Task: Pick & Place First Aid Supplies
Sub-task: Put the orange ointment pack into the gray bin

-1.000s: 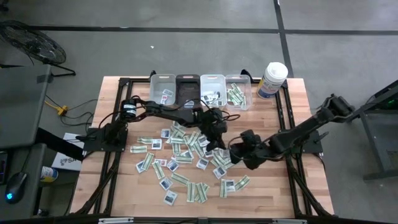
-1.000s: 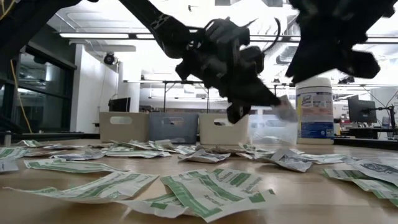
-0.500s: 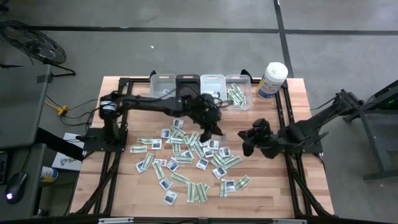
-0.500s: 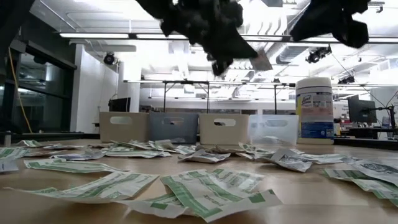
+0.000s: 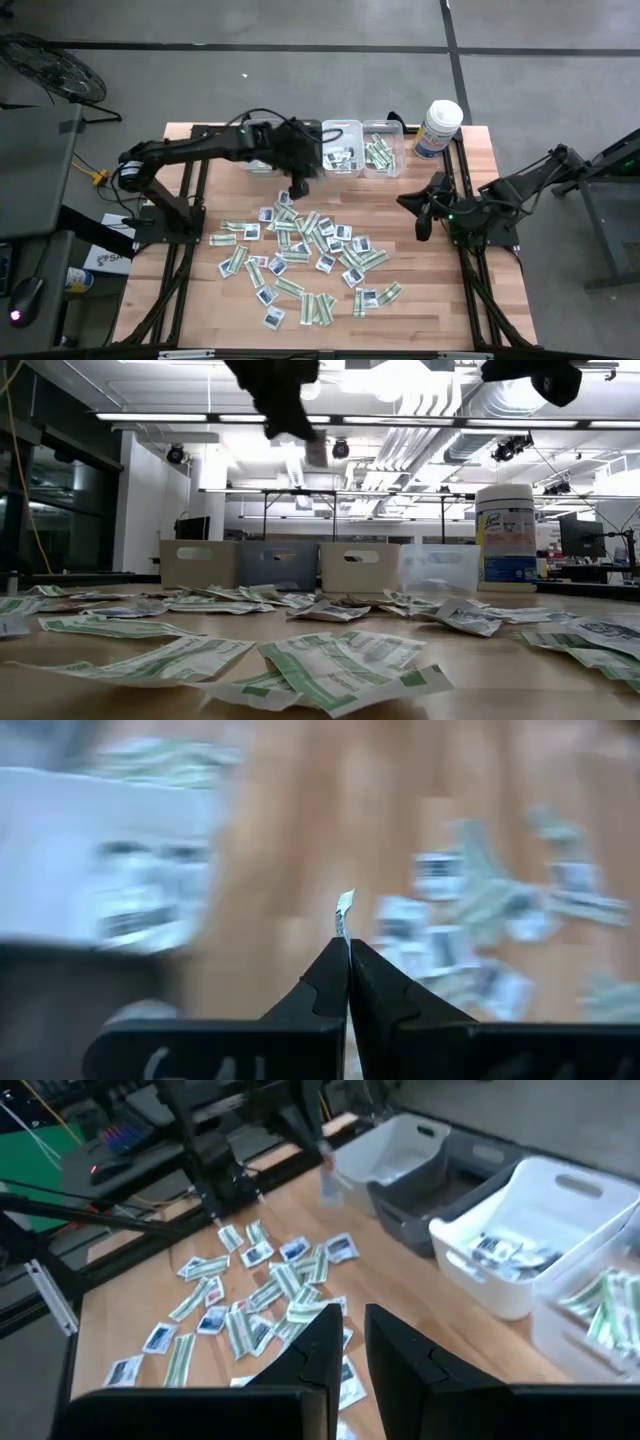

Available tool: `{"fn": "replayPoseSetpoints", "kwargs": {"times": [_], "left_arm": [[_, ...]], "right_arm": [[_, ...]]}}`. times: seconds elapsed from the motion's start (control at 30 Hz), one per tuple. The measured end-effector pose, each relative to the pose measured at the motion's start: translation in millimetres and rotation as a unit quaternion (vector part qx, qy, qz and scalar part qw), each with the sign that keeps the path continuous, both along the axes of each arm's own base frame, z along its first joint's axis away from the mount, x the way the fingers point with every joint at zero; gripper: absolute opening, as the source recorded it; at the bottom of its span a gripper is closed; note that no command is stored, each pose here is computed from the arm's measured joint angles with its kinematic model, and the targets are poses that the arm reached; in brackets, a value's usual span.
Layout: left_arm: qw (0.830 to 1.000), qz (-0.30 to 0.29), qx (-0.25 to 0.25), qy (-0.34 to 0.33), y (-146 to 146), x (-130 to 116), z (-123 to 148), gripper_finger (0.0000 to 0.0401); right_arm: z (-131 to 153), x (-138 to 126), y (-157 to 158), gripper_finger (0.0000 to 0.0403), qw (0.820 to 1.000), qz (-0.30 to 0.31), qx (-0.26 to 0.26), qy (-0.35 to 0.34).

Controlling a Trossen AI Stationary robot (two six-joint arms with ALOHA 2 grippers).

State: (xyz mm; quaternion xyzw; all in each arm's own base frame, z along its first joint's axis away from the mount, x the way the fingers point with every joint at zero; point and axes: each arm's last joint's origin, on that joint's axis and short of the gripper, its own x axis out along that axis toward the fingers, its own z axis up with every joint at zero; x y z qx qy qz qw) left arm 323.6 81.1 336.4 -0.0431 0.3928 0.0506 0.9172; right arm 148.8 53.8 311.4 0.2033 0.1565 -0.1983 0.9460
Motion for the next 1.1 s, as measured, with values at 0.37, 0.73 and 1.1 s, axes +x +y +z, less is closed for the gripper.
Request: {"fn": "replayPoseSetpoints", "kwargs": {"times": [0.37,0.73,1.1], "left_arm": [[0.964,0.15,0.125,0.179,58.4,-60.0,-9.9,0.0],[0.982,0.159,-0.004,0.106,143.1,-118.6,-65.9,0.0],[0.986,0.117,-0.083,0.088,180.9,-152.5,-103.7,0.0]], "right_arm": [[4.5,-2.0,-4.3,0.0037,0.997,-0.063,-0.029,-0.029],[6.5,5.0,-5.4,0.0025,0.993,-0.097,-0.057,-0.042],[6.3,8.9,-13.1,0.0024,0.99,-0.121,-0.059,-0.04]]}}
